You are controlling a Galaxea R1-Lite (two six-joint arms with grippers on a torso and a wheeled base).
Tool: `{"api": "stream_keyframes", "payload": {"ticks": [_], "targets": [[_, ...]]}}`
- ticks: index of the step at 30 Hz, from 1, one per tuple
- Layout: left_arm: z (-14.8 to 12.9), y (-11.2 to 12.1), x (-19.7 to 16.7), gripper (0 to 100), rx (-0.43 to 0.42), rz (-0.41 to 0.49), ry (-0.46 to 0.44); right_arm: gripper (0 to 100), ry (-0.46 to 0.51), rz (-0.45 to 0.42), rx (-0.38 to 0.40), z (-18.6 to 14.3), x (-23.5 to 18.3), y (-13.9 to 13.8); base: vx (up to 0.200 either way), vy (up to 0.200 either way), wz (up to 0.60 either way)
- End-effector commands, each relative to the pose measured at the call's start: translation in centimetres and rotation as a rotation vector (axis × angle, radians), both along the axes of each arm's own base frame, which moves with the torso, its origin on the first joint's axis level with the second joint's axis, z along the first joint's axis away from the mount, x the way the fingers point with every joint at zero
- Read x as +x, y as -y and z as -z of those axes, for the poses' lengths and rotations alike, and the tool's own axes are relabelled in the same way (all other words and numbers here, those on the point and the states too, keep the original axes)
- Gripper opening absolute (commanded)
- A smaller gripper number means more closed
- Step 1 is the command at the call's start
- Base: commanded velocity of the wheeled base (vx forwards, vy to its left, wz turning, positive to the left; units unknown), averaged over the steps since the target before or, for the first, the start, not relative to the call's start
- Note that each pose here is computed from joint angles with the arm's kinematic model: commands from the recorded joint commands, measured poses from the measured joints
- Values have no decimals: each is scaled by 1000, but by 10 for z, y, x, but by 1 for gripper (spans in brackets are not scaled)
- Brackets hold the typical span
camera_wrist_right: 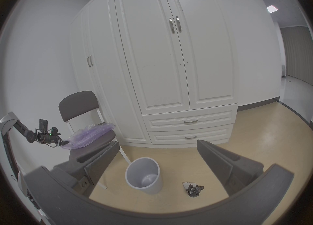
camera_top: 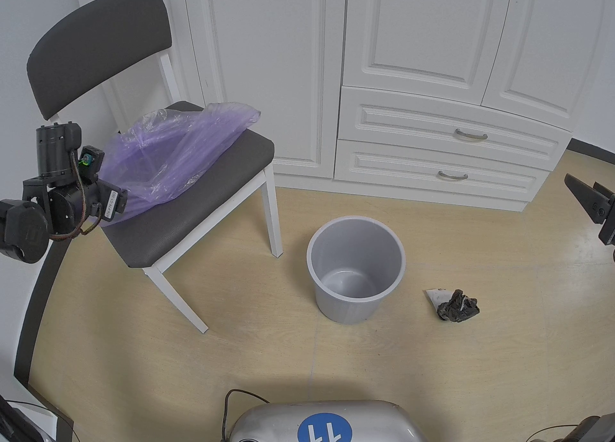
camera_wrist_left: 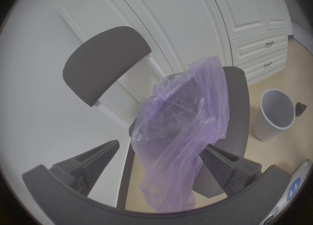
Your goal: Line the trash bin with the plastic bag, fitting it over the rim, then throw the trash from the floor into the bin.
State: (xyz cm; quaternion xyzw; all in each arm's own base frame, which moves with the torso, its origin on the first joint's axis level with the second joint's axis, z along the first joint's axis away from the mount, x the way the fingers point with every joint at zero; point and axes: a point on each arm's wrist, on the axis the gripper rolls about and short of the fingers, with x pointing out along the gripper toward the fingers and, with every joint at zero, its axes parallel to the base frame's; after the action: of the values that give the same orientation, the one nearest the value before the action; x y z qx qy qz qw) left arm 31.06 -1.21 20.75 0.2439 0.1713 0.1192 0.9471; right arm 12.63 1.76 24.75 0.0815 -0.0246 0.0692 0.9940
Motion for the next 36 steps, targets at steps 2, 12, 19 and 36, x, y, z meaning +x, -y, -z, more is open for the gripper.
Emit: {"api": "stream_keyframes", "payload": {"ticks": [2, 12, 19, 36], "targets": [[22, 10, 11, 100, 5, 23, -69, 100, 18, -2, 3, -2, -4, 0, 0, 0, 0], [33, 6, 14, 100, 10, 10, -106, 100, 23, -16, 2, -3, -6, 3, 0, 0, 0], [32, -15, 20, 100, 9, -50, -59, 100, 23, -25, 2, -3, -6, 4, 0, 0, 0], [51, -14, 37, 100, 39, -37, -26, 100, 19, -25, 3, -2, -6, 4, 0, 0, 0]]}}
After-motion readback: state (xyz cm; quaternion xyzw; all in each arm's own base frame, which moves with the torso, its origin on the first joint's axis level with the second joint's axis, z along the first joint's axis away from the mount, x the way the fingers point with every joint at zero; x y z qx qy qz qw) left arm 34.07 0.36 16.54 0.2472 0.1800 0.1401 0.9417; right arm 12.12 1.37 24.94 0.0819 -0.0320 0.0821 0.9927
